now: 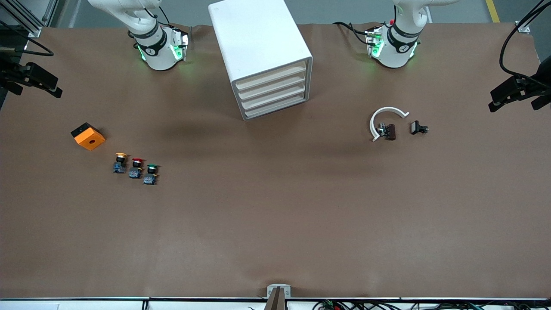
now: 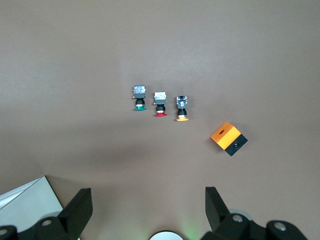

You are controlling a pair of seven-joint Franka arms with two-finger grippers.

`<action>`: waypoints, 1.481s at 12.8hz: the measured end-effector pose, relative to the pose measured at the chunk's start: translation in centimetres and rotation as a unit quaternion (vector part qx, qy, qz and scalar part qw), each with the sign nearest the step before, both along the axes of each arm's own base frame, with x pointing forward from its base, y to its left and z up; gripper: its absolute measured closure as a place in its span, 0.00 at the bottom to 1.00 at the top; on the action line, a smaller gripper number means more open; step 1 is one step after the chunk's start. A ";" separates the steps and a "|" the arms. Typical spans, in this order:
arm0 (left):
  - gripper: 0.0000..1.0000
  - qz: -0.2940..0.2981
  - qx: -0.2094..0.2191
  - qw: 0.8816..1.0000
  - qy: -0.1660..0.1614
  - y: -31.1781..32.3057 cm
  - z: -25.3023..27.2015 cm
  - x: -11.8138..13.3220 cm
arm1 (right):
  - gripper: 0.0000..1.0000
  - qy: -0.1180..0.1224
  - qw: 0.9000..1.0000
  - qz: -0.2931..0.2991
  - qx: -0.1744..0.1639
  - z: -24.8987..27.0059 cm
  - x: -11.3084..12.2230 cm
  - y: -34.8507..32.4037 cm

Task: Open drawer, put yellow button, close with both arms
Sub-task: 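Reach the right gripper to the yellow button while the left gripper reaches the cabinet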

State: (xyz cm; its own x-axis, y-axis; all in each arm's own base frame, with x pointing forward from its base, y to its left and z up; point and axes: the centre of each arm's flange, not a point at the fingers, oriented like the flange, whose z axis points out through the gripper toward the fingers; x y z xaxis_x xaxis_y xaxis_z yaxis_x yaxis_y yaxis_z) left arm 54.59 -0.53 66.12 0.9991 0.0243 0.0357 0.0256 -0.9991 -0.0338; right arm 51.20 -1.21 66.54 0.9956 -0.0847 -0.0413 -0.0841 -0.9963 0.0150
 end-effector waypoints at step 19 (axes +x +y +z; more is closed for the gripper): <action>0.00 0.121 0.036 0.984 0.123 -20.5 -19.3 5.0 | 0.00 0.063 0.998 0.002 -0.005 -21.5 4.7 -3.9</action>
State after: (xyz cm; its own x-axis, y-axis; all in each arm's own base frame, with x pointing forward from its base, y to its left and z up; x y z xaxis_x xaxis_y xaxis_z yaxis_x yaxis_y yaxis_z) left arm 59.60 -21.06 46.77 0.9429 0.2687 -0.1970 0.2442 -0.9596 -0.1400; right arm 55.88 -5.16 45.04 0.9826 -0.0826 -0.1661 -0.0778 -0.9963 0.0354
